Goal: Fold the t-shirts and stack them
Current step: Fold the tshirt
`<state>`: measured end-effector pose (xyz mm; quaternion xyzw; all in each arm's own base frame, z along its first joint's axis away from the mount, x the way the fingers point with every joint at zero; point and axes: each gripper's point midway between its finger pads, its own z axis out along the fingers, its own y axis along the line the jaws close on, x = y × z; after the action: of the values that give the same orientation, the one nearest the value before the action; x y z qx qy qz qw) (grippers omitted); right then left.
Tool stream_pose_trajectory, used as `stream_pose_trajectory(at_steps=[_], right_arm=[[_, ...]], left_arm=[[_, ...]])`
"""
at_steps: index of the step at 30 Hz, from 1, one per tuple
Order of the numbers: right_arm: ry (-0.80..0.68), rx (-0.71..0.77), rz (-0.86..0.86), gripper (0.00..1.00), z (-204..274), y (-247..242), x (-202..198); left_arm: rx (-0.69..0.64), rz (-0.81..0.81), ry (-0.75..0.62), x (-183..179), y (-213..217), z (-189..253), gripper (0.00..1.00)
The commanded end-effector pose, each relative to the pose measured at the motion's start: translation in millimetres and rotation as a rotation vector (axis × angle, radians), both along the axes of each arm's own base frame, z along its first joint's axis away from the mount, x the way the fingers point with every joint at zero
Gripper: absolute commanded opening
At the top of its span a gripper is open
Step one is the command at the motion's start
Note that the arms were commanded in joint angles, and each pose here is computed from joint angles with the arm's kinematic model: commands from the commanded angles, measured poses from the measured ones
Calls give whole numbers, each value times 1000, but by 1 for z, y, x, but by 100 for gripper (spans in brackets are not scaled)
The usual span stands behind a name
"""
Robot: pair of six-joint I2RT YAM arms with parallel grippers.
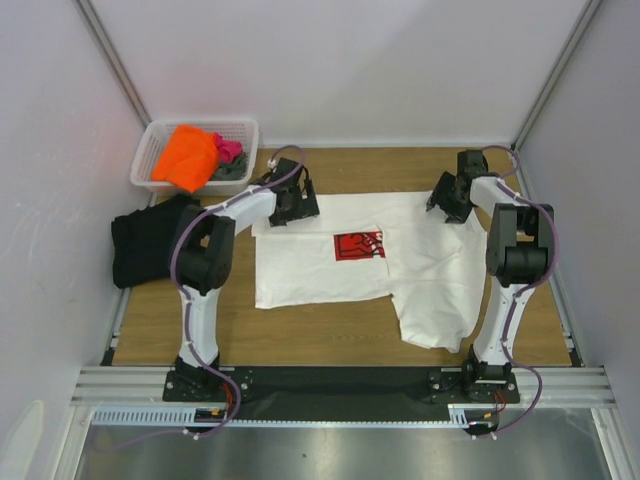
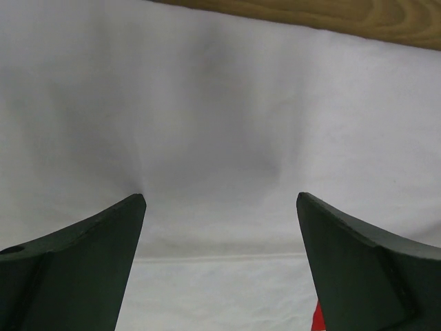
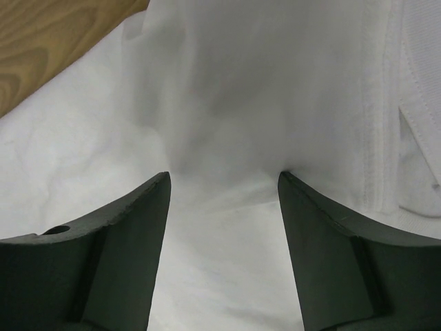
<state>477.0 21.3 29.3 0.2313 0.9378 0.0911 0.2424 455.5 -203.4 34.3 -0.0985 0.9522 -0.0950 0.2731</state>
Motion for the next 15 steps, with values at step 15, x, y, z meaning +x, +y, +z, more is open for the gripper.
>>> stream_pose_trajectory(at_steps=[15], right_arm=[[42,10,-70,69,-36,-15,21]], left_arm=[[-131,93,25,77,6,-9,96]])
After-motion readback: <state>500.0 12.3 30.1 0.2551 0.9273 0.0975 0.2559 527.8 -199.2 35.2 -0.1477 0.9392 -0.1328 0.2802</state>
